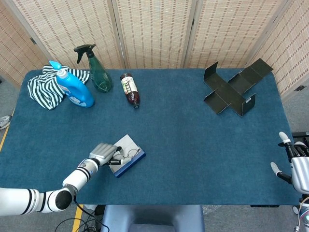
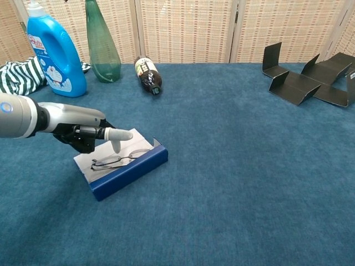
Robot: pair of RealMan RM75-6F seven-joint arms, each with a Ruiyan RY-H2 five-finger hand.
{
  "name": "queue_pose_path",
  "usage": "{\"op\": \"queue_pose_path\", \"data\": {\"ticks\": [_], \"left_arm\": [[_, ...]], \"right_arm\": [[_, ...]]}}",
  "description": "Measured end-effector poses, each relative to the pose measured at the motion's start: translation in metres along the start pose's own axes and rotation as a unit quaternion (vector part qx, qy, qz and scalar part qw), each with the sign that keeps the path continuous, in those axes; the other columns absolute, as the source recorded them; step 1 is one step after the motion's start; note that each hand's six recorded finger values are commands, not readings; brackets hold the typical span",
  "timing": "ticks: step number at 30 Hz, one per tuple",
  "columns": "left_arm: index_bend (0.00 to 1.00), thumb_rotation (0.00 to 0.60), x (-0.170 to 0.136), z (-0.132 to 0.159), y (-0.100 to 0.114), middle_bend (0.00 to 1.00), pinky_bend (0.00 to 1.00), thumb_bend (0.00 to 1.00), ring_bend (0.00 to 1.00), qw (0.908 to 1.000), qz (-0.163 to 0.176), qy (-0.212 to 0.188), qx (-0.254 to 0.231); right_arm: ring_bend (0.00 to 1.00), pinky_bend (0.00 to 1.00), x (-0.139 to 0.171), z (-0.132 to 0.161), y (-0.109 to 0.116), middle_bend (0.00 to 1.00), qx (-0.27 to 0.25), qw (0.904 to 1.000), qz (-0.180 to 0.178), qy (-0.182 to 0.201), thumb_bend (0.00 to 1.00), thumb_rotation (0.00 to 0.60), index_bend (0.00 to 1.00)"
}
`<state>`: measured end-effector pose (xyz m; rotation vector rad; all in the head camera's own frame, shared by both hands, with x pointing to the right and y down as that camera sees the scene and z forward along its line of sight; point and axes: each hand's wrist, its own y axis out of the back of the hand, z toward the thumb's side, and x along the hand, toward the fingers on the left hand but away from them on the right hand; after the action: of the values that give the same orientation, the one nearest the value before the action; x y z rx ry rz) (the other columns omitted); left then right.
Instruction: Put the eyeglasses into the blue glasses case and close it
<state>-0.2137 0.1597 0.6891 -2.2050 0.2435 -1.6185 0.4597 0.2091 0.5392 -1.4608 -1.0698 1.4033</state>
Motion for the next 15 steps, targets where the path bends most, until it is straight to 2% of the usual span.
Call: {"op": "queue_pose_path", "data": {"ticks": [6,15], "left_arm": [[0.33,0.0,-0.001,0.008,-0.009,1.0,1.0,0.2,1.0,0.9997,-0.016,-0.015,0.013],[0.33,0.0,-0.003,0.029,-0.014,1.0,1.0,0.2,1.0,0.9985,-0.022,-0.045,0.023]], "right_arm": [[0.4,0.25,0.0,0.001,0.0,0.33,0.0,1.0,-0.001,0.001,0.27,0.6,0.05],[0.41,0.25,0.002,-0.001,0.0,0.33,0.0,1.0,-0.001,-0.002,0.27,0.6,0.05]]}}
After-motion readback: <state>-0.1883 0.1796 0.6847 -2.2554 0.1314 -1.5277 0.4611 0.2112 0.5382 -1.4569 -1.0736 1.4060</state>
